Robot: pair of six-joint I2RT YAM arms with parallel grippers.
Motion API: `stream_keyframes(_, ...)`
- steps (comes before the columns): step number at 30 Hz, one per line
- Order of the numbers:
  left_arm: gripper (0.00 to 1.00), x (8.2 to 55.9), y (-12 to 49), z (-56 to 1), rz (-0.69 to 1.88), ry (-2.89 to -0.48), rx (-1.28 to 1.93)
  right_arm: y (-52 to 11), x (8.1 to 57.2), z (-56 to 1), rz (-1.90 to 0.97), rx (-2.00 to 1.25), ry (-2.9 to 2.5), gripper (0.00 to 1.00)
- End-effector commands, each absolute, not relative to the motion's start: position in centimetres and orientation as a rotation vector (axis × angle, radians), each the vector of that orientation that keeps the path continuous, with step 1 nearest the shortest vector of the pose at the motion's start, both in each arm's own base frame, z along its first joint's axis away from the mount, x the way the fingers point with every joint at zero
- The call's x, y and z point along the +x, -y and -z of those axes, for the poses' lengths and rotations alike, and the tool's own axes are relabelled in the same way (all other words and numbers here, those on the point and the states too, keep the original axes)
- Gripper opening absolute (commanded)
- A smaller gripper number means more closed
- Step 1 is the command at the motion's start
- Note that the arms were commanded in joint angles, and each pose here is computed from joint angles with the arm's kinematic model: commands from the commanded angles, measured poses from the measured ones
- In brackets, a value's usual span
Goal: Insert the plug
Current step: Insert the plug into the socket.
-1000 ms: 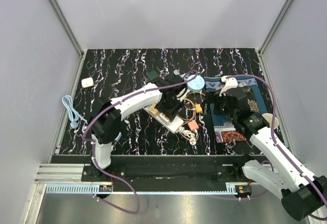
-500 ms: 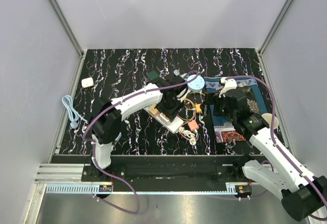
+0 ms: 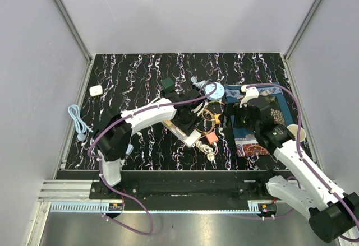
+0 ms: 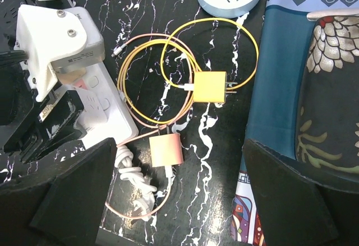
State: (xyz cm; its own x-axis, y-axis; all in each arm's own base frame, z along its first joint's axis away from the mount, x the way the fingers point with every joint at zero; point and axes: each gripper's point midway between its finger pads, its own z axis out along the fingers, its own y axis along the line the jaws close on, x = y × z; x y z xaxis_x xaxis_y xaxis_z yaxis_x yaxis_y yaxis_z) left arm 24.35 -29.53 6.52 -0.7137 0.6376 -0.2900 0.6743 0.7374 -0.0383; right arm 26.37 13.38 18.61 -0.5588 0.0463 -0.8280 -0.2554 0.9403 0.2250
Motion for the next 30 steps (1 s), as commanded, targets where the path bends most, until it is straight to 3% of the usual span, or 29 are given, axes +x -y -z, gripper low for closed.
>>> stream_keyframes(1,0.0,20.6,26.5,-0.9,0.101,-2.891,1.097,-14.1,27.0,-19.7,-0.436,-0.171,-2.081,1.0)
stream_keyframes(15,0.0,17.5,22.4,4.1,-0.038,-3.016,1.17,-15.4,26.6,-19.0,-0.503,-0.227,-2.112,1.0)
stream_keyframes(25,0.03,22.0,26.4,-2.1,0.116,-2.818,1.068,-16.4,26.3,-19.4,-0.561,-0.281,-2.115,1.0)
stream_keyframes(30,0.09,21.5,25.5,-1.0,0.105,-2.855,1.073,-16.8,26.1,-19.7,-0.585,-0.297,-2.11,1.0)
